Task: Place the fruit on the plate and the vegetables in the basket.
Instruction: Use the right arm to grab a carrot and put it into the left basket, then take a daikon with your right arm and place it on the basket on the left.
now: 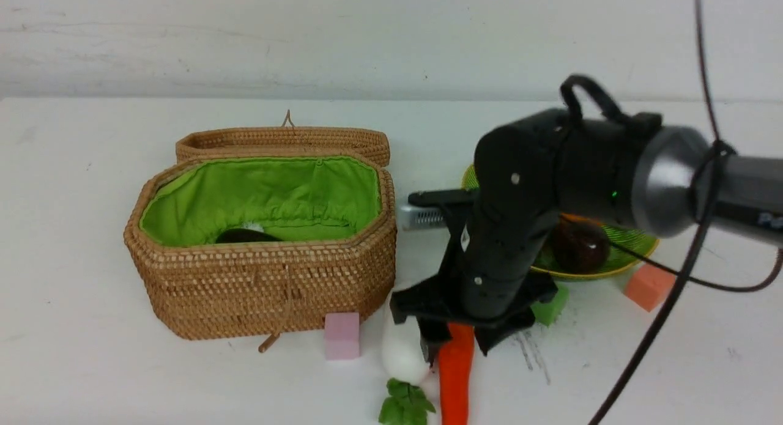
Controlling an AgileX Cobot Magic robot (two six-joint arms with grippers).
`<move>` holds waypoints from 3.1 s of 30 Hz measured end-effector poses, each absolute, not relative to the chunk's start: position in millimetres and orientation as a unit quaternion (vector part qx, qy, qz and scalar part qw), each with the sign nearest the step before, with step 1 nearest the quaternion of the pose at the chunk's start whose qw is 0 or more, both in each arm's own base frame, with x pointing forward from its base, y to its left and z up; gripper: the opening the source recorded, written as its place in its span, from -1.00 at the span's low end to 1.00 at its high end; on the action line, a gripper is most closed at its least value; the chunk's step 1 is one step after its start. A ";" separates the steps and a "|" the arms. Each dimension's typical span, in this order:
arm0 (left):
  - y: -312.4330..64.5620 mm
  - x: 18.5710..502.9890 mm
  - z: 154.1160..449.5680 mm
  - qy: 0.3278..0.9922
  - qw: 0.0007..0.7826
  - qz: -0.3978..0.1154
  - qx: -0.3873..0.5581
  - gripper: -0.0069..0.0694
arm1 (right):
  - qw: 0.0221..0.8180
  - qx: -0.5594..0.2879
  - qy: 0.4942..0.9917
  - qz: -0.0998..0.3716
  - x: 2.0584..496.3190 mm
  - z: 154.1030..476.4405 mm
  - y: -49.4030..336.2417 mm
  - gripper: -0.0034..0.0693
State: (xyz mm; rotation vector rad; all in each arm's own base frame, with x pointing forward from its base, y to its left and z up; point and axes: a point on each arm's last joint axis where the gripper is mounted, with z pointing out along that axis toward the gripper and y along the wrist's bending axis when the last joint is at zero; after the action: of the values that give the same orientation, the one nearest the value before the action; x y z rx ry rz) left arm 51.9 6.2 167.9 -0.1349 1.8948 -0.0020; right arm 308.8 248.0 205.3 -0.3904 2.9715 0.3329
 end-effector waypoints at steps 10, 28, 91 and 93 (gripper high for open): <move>6.2 51.9 167.9 0.811 0.582 -0.001 -0.058 -0.19 | 0.027 -0.133 0.988 0.073 314.8 162.3 249.2 0.20; 6.2 51.9 167.9 0.811 0.582 -0.001 -0.058 -0.19 | 0.430 -0.181 0.865 0.187 343.9 372.8 258.8 -0.06; 6.2 51.9 167.9 0.811 0.582 -0.001 -0.058 -0.19 | 0.049 0.130 0.969 0.205 354.5 194.7 274.7 0.77; 6.2 51.9 167.9 0.811 0.582 -0.001 -0.058 -0.19 | 0.049 0.131 0.969 0.204 355.6 191.0 275.3 0.76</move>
State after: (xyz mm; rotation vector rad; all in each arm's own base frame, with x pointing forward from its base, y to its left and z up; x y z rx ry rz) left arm 51.9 6.2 167.9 -0.1349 1.8948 -0.0020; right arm 355.6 275.3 191.0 0.3993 2.9520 0.6230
